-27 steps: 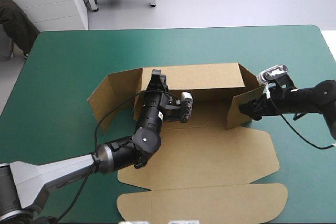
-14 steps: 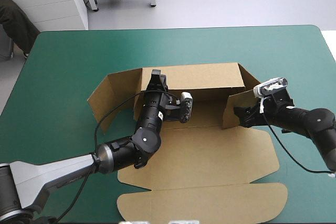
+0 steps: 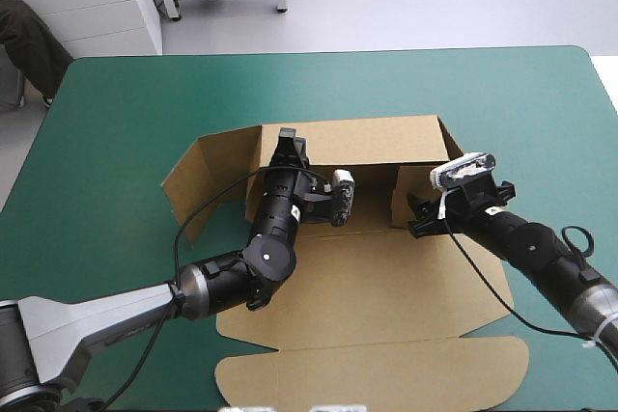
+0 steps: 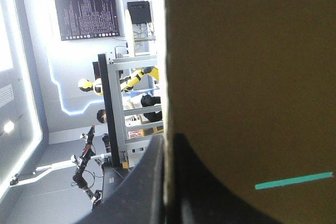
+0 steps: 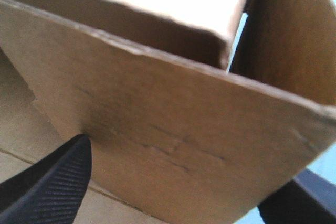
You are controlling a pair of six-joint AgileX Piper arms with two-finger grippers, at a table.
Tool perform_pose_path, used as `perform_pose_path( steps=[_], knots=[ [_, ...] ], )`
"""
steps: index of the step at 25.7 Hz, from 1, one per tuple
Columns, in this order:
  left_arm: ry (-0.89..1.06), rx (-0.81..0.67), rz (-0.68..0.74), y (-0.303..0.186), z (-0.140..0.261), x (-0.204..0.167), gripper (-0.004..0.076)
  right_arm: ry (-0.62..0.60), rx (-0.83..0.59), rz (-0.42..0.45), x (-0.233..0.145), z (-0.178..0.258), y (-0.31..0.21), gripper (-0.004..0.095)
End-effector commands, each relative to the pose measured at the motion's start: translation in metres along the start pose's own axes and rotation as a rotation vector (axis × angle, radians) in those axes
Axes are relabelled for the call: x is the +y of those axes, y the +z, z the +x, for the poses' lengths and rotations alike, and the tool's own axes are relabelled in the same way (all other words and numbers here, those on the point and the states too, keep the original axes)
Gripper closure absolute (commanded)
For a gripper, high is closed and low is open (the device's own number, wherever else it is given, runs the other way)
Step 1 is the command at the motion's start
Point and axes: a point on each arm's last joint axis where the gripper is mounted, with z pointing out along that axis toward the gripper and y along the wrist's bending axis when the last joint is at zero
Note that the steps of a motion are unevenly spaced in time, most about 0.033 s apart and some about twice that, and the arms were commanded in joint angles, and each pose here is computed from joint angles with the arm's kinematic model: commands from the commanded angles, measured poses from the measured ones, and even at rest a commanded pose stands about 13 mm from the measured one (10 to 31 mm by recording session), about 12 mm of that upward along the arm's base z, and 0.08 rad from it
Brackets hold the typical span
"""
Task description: Fold the box
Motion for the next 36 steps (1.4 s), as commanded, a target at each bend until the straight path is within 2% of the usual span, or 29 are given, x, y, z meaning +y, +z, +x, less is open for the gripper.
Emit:
perform_pose_path(
  steps=[1,2,4,5,7,8,9,18,21,25,27,29,36],
  knots=[
    [0.009,-0.011,-0.123,-0.009,0.001,0.026,0.0734,-0.016,-0.113,0.089,-0.001,-0.018,-0.006,0.0172],
    [0.009,-0.011,-0.123,-0.009,0.001,0.026,0.0734,-0.017,-0.129,0.114,-0.001,-0.019,-0.004,0.0202],
    [0.009,-0.011,-0.123,-0.009,0.001,0.026,0.0734,0.006,-0.115,0.118,-0.001,-0.017,0.001,0.0381],
    [0.009,-0.011,-0.123,-0.009,0.001,0.026,0.0734,0.006,-0.106,0.115,-0.001,-0.015,0.003,0.0438],
    [0.009,-0.011,-0.123,-0.009,0.001,0.026,0.0734,0.001,-0.093,0.114,-0.001,-0.013,0.006,0.0676],
    [0.009,-0.011,-0.123,-0.009,0.001,0.026,0.0734,-0.013,-0.081,0.114,-0.001,-0.012,0.009,0.0876],
    [0.009,-0.011,-0.123,-0.009,0.001,0.026,0.0734,-0.023,-0.079,0.116,-0.001,-0.011,0.01,0.0928],
    [0.009,-0.013,-0.122,-0.009,0.001,0.026,0.0715,-0.033,-0.078,0.116,-0.001,-0.012,0.01,0.0928],
    [0.009,-0.013,-0.122,-0.009,0.001,0.026,0.0559,-0.033,-0.075,0.111,-0.001,-0.011,0.01,0.0928],
    [0.01,-0.017,-0.12,-0.009,0.001,0.026,0.03,-0.033,-0.071,0.105,0.0,-0.011,0.01,0.0928],
    [0.01,-0.017,-0.12,-0.009,0.001,0.026,0.0223,-0.033,-0.071,0.105,0.0,-0.011,0.01,0.0928],
    [0.01,-0.01,-0.127,-0.01,0.0,0.026,0.0198,-0.033,-0.071,0.105,0.0,-0.011,0.01,0.0928],
    [0.018,-0.015,-0.164,-0.026,-0.014,0.025,0.0198,-0.031,-0.082,0.124,-0.002,-0.012,0.01,0.0928]
  ],
)
